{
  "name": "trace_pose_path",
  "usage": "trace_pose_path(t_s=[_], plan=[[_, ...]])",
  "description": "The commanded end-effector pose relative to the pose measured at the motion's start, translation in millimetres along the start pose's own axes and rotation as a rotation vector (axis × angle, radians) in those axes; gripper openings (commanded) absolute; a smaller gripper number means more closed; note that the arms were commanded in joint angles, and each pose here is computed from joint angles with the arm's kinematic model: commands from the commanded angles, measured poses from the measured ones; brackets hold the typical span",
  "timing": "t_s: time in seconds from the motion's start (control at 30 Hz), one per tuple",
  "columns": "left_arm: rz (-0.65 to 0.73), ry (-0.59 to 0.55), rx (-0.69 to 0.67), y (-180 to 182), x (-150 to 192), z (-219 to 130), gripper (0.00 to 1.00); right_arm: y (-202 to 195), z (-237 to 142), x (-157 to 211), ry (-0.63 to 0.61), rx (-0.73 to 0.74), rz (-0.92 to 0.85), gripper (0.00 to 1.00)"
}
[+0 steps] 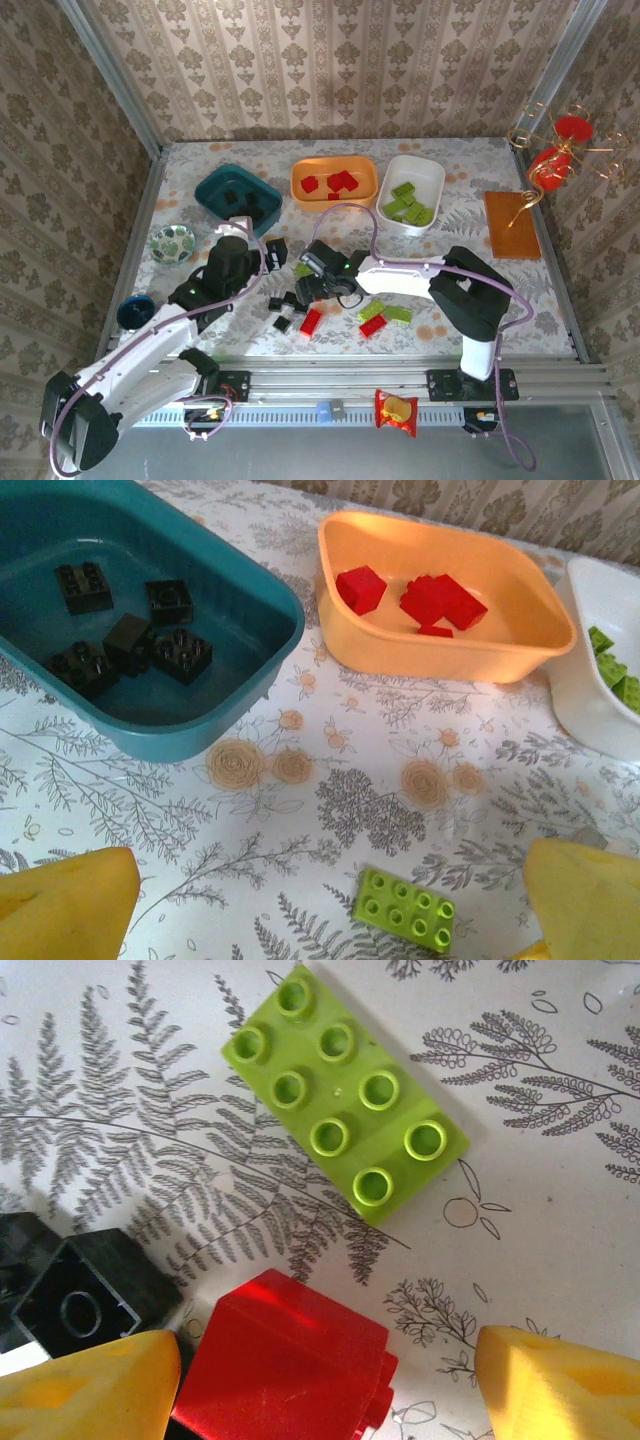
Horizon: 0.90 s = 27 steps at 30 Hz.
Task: Sort the legos into containers by color
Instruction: Pick up the lego from the bottom-center of the table, then place the lego in the container.
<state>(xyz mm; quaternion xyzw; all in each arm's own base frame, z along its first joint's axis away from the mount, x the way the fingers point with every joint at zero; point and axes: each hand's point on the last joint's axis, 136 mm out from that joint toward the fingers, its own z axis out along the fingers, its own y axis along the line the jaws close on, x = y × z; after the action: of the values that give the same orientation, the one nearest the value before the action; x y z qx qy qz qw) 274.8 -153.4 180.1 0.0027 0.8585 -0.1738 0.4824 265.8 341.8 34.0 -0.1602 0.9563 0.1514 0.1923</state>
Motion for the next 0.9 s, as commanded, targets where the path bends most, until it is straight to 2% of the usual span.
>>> trace_pose_path(t_s=[0.0, 0.13, 0.33, 0.47, 0.6, 0.73, 0.87], plan=[[0.003, 0.026, -0.037, 7.6, 9.8, 1.2, 1.0, -8.5, 2.9, 1.7, 0.013, 0.066, 0.006, 0.75], [0.008, 0.019, -0.033, 6.3, 7.1, 1.0, 1.0, -16.6, 0.1, 4.2, 0.012, 0.089, 0.007, 0.66], [0.015, 0.026, -0.008, 1.9, 8.2, 0.9, 1.0, -30.6, -10.2, 4.6, -0.022, 0.083, 0.031, 0.39], [0.013, 0.041, 0.002, 1.2, 11.8, -0.6, 1.0, -36.8, -32.8, -10.2, -0.088, 0.054, 0.038, 0.33], [0.016, 0.06, 0.018, -0.1, 17.0, -1.8, 1.0, -50.4, -68.2, -46.9, -0.19, 0.039, 0.055, 0.31], [0.024, 0.09, 0.055, -6.6, 23.4, -2.1, 1.0, -75.8, -100.6, -103.8, -0.301, 0.044, 0.101, 0.31], [0.046, 0.117, 0.072, -11.9, 29.6, -3.5, 1.0, -100.4, -102.8, -158.7, -0.358, 0.088, 0.129, 0.31]])
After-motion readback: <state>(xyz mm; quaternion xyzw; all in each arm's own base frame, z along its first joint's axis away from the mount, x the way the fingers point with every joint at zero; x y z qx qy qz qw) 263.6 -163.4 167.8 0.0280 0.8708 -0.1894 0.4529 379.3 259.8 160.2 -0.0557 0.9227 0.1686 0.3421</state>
